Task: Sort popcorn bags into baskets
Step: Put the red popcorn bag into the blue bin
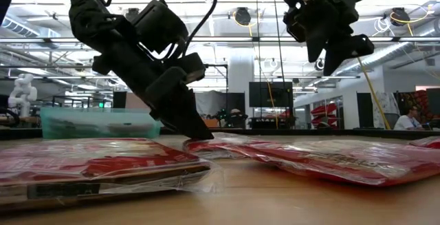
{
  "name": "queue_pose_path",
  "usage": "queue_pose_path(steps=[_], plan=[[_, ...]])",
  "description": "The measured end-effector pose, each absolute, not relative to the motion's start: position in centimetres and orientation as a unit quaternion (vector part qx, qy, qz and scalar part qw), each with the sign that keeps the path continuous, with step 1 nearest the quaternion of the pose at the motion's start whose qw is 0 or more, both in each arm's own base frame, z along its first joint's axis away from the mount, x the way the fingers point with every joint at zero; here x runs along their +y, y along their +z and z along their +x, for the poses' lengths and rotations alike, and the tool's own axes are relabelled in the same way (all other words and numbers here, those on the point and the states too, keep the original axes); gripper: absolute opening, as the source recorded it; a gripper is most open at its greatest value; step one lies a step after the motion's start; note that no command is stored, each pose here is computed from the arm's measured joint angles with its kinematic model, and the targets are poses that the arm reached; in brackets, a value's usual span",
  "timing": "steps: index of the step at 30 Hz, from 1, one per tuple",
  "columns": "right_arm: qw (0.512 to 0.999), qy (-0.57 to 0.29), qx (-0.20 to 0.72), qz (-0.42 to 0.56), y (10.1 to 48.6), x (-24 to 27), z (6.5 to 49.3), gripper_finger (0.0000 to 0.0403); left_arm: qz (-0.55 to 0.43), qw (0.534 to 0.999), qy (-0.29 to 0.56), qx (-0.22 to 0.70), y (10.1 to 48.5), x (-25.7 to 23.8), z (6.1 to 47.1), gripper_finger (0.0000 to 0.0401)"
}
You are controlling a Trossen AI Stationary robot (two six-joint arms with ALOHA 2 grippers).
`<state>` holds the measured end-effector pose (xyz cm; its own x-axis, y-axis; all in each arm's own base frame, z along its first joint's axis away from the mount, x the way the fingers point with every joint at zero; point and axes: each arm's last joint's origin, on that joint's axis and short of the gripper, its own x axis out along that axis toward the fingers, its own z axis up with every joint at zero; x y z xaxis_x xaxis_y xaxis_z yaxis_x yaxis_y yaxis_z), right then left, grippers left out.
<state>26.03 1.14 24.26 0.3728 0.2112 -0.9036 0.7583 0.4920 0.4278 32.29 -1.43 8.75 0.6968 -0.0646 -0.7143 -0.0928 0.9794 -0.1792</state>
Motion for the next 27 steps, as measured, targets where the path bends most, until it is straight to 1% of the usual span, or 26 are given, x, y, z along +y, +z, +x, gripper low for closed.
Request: queue_pose_path(steps=[4, 5, 9, 12, 19, 22, 27], plan=[[0.701, -0.196, 0.505, 0.463, 24.4, 1.1, 26.4, 0.0179, -0.101, 0.925, 0.000, 0.366, 9.3, -1.5, 32.5, 0.0033], [0.707, -0.195, 0.498, 0.463, 24.5, 1.1, 26.6, 0.0179, -0.103, 0.928, 0.000, 0.358, 9.5, -1.5, 32.6, 0.0018], [0.727, -0.187, 0.470, 0.464, 24.8, 1.0, 27.1, 0.0179, -0.103, 0.938, 0.016, 0.330, 10.7, -0.7, 32.7, 0.0010], [0.749, -0.166, 0.449, 0.458, 25.1, 0.8, 27.6, 0.0179, -0.092, 0.950, 0.030, 0.297, 12.9, 0.1, 32.8, 0.0004], [0.824, -0.124, 0.377, 0.405, 26.1, 0.3, 29.0, 0.0182, -0.044, 0.974, 0.036, 0.218, 18.3, 1.8, 31.8, 0.0002], [0.840, -0.117, 0.353, 0.394, 26.1, -0.5, 29.3, 0.0199, -0.033, 0.978, 0.043, 0.200, 20.0, 2.4, 31.0, 0.0001], [0.876, -0.104, 0.324, 0.340, 26.5, -1.7, 29.7, 0.0249, -0.029, 0.982, 0.050, 0.177, 22.7, 2.9, 29.4, 0.0001]])
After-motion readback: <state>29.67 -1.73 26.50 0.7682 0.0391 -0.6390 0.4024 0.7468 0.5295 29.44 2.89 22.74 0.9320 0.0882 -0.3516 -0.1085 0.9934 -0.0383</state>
